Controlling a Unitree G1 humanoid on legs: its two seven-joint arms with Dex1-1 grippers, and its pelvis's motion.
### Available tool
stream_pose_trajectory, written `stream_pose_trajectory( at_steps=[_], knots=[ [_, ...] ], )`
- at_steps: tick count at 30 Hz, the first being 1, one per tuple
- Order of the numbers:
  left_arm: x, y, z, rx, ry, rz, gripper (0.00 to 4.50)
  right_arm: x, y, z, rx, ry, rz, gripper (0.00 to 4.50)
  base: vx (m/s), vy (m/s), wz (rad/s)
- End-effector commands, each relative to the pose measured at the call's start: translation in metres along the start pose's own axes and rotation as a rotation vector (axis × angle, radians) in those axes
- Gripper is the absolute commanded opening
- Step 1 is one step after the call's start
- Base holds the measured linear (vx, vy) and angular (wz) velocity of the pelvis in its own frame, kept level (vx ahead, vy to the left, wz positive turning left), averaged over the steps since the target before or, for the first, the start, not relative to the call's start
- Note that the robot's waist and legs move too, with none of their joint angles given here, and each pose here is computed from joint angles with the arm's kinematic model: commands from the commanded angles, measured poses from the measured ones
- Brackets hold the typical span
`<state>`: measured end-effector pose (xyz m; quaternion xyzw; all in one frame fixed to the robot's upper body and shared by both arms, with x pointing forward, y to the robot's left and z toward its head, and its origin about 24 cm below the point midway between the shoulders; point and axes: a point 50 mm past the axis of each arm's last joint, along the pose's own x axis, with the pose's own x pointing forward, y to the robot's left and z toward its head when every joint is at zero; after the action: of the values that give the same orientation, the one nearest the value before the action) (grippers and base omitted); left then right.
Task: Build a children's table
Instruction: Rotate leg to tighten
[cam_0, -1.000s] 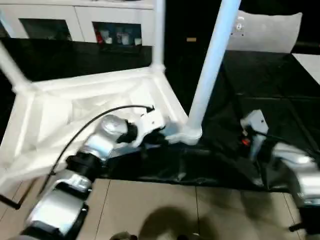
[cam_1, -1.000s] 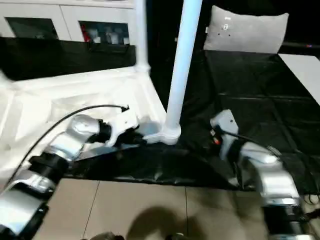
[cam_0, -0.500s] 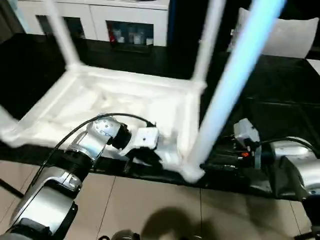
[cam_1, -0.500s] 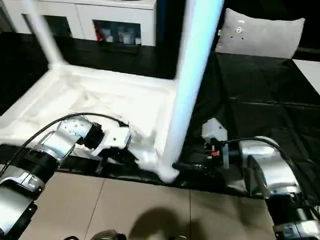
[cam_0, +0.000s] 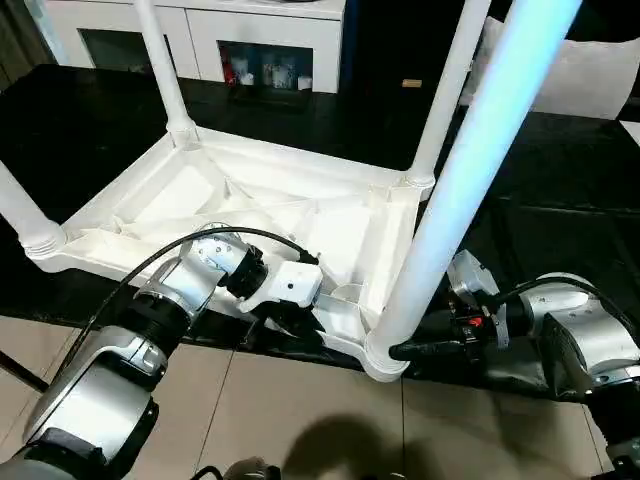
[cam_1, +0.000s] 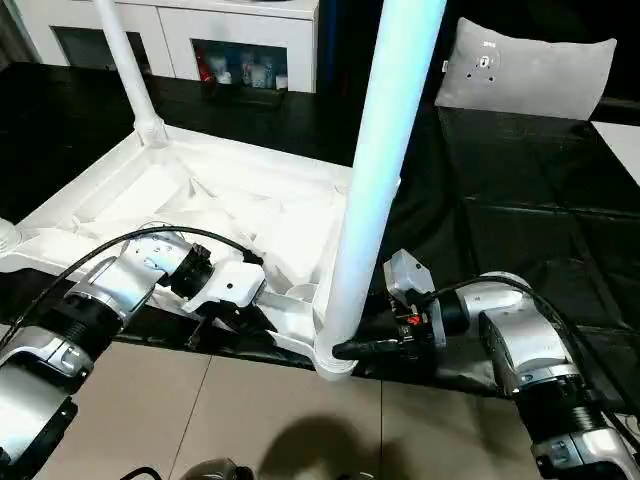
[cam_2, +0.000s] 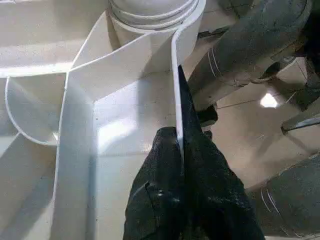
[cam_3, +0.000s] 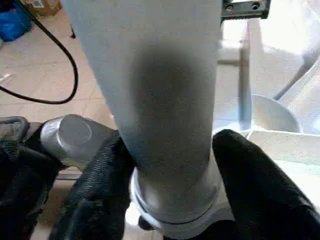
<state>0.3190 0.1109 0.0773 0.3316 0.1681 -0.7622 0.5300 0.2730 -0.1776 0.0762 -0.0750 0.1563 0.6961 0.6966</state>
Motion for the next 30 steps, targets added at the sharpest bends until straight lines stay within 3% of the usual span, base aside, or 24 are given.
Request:
stream_pose_trajectory(
  at_steps=[1,4,11,18,27,28,30],
  knots=[
    [0.004,0.002,0.01,0.075,0.027,-0.065,0.0,-0.001,-0.002,0.003,-0.009,0.004,0.005,2.33,0.0,0.0,0.0],
    [0.004,0.002,0.009,0.072,0.028,-0.069,0.0,0.0,-0.001,0.003,0.019,-0.001,0.032,2.03,0.0,0.0,0.0],
    [0.003,0.001,0.006,0.045,0.011,-0.03,0.0,0.006,0.007,0.001,0.07,-0.041,0.067,1.95,0.0,0.0,0.0],
    [0.008,0.01,0.01,-0.117,-0.081,0.139,0.0,0.021,0.007,-0.001,0.159,-0.158,-0.103,1.95,0.0,0.0,0.0],
    [0.022,0.03,0.024,-0.291,-0.169,0.355,0.0,0.048,-0.014,-0.008,0.221,-0.159,-0.517,1.94,0.0,0.0,0.0],
    [0.027,0.043,0.032,-0.351,-0.195,0.466,0.0,0.059,-0.027,-0.005,0.272,-0.193,-0.684,1.94,0.0,0.0,0.0],
    [0.029,0.048,0.036,-0.382,-0.204,0.507,0.0,0.065,-0.034,-0.003,0.303,-0.206,-0.768,1.93,0.0,0.0,0.0]
  ],
)
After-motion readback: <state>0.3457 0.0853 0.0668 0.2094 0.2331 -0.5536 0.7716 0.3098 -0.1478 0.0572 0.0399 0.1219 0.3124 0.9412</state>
